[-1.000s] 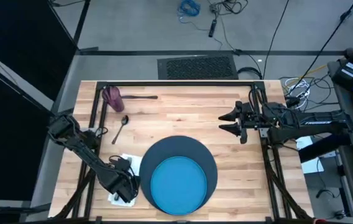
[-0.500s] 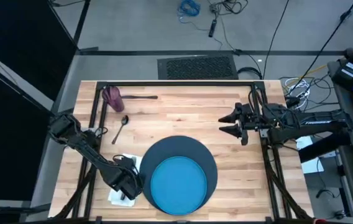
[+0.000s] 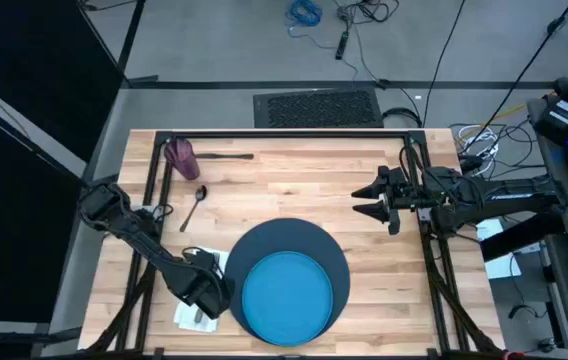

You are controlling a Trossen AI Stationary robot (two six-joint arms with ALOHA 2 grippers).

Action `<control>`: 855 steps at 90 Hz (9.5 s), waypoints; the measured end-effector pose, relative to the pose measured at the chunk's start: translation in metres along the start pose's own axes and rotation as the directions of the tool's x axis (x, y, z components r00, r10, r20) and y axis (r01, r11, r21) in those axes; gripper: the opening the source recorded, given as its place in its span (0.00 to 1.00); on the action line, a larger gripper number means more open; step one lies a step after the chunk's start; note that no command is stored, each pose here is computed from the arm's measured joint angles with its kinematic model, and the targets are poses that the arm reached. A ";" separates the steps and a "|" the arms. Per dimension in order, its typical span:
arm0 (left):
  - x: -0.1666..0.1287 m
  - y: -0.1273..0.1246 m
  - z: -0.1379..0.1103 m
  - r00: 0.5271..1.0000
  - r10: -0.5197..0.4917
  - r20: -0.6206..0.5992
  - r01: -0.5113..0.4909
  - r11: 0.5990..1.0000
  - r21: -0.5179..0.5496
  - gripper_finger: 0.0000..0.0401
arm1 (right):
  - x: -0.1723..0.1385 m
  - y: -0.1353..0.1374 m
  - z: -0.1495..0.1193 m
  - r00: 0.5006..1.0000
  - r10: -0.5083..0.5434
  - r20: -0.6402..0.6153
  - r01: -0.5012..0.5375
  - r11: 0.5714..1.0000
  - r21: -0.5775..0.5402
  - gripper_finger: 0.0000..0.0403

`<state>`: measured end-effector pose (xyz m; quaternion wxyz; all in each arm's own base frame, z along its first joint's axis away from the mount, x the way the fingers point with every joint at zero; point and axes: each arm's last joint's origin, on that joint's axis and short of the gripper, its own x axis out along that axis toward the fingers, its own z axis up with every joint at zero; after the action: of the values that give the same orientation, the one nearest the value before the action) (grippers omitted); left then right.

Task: Set table place
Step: Put the fork on the white table napkin, then adjust the white table napkin, then move the table knife to the right of the table mat

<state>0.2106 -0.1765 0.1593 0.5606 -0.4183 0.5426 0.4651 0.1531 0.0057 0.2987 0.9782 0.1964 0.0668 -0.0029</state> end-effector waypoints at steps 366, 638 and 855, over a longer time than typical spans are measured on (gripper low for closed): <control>-0.115 0.014 0.081 0.626 -0.208 0.752 -0.142 0.918 0.372 0.11 | 0.008 -0.003 -0.005 0.998 -0.047 -0.035 0.046 0.999 -0.027 0.48; 0.047 0.051 0.409 0.976 0.022 0.216 -0.136 0.840 0.526 0.11 | 0.085 -0.084 -0.039 0.885 -0.354 -0.302 0.330 0.935 -0.129 0.48; 0.028 0.072 0.426 0.990 0.081 0.117 -0.127 0.875 0.468 0.10 | 0.085 -0.083 -0.040 0.893 -0.310 -0.325 0.288 0.951 -0.116 0.48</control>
<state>0.2331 0.2561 0.1599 0.6448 -0.2164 0.6346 0.3670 0.2294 -0.0541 0.2192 0.9457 0.1496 0.2638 -0.1171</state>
